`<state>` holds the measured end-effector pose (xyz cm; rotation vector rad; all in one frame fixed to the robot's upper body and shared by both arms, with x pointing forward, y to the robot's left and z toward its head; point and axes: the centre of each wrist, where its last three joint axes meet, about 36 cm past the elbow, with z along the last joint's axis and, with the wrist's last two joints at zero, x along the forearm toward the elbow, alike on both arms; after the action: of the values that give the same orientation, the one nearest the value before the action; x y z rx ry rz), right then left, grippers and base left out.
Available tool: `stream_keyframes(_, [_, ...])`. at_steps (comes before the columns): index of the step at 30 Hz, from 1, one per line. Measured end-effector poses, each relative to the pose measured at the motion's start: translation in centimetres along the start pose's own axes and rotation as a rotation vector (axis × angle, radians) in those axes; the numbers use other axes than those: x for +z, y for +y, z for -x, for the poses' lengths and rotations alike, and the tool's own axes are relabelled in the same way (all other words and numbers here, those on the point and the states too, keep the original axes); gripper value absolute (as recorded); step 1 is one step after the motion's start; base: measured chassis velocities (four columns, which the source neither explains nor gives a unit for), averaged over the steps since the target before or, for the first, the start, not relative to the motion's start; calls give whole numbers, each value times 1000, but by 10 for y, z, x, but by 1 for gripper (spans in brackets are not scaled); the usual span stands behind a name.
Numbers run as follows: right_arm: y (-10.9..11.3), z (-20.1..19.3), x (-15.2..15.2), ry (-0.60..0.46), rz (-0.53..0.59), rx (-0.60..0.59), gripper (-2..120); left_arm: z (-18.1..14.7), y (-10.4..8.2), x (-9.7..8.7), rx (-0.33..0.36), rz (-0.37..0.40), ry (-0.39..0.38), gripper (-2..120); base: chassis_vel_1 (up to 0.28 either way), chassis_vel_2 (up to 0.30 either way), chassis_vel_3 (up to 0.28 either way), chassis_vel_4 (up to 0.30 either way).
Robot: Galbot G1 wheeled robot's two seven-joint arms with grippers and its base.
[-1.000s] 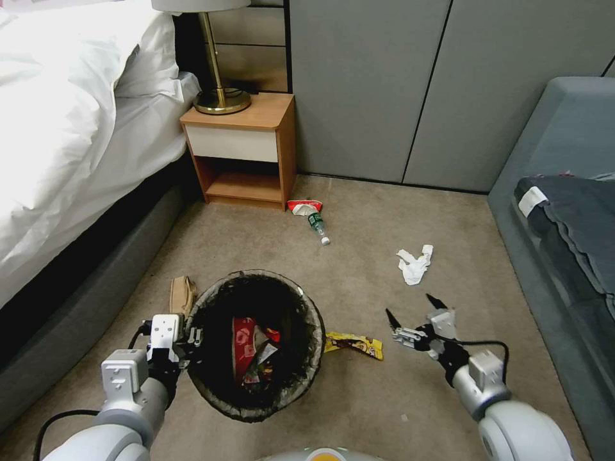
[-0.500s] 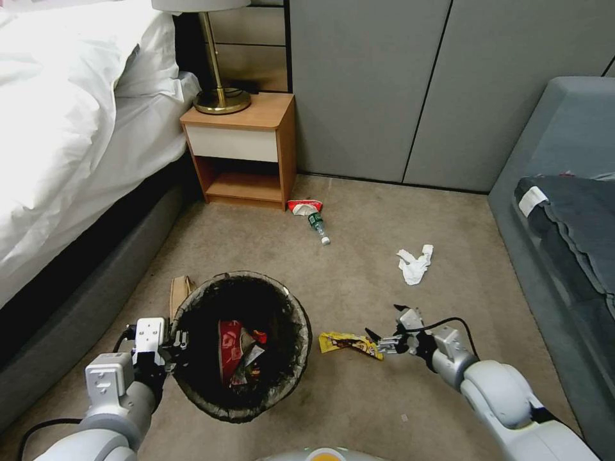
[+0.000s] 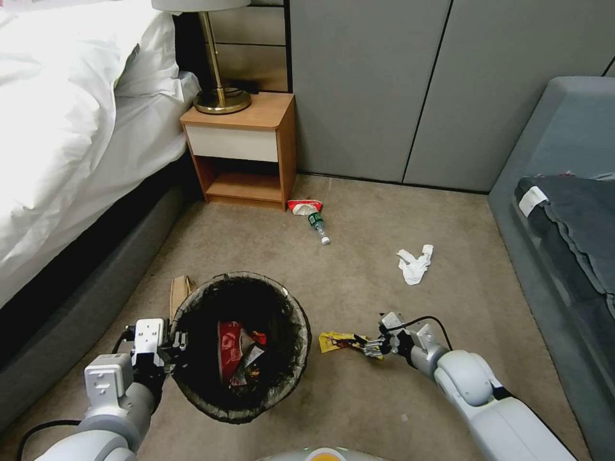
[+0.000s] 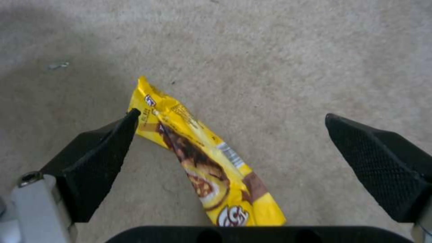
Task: Pick up the trash bin, then pick up the garbage from the floor and place it into the trash bin.
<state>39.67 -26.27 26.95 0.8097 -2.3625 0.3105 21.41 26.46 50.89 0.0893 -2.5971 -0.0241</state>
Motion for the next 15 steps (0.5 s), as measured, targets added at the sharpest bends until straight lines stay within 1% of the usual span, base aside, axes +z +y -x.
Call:
stream_keyframes(3, [1, 9, 1, 3, 4, -4, 100, 0, 0, 1, 0, 3, 5, 1, 0, 0, 0, 0])
stream_keyframes(5, [5, 22, 0, 3, 9, -9, 100, -1, 0, 2, 0, 6, 10, 1, 0, 0, 0, 0])
stream_keyframes(8, [9, 30, -1, 6, 12, -14, 100, -1, 0, 2, 0, 6, 12, 1, 0, 0, 0, 0])
stream_keyframes(15, [18, 49, 7, 38, 28, -29, 100, -2, 0, 4, 1, 10, 22, 1, 0, 0, 0, 0])
